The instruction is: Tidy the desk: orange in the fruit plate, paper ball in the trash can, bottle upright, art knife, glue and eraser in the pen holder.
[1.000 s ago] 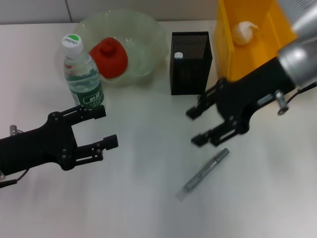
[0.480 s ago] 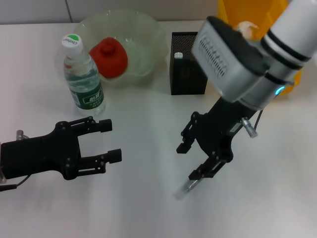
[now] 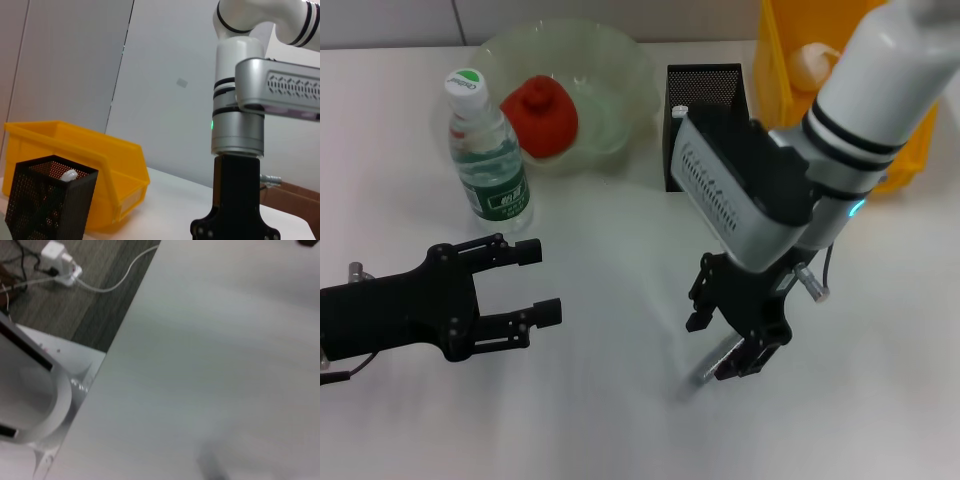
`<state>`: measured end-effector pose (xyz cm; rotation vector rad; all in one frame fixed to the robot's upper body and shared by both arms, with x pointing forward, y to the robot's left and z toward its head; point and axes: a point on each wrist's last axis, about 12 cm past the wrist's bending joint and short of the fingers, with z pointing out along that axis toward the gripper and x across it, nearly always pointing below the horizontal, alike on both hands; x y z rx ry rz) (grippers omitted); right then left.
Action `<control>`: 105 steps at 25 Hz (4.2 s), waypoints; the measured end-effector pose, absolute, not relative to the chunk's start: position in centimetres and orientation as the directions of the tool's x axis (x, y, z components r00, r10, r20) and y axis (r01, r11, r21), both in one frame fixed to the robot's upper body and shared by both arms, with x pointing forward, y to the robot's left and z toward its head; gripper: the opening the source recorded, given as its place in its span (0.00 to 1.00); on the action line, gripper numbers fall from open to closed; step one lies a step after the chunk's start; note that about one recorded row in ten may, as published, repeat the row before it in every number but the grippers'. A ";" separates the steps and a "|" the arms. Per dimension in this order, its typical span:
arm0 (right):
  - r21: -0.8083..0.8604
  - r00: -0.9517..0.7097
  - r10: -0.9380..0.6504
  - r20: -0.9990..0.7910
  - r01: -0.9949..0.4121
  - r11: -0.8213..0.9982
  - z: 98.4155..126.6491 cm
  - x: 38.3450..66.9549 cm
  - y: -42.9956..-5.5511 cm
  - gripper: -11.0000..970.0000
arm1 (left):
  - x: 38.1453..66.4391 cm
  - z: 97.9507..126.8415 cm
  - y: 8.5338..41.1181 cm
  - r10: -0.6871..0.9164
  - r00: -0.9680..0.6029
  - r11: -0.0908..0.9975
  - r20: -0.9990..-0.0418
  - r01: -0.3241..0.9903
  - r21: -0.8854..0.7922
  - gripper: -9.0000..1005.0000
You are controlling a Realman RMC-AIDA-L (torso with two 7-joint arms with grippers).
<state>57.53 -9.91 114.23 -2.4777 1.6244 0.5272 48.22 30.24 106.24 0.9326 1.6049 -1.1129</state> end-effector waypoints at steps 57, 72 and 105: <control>0.042 0.470 -0.842 -0.264 -0.867 -0.497 111.7 55.8 -8.2 0.23 | 48.1 106.1 30.3 0.043 -0.274 0.328 -0.961 0.912 -0.245 0.78; 0.045 0.192 -0.827 -0.528 -0.966 -0.253 114.7 58.4 -11.9 0.16 | 48.2 106.2 30.4 0.037 -0.263 0.329 -0.964 0.914 -0.237 0.78; 0.514 -0.464 0.226 -0.856 -0.812 0.278 111.2 57.5 -20.8 0.15 | 47.8 106.2 28.2 -0.071 -0.177 0.337 -0.982 0.922 -0.191 0.78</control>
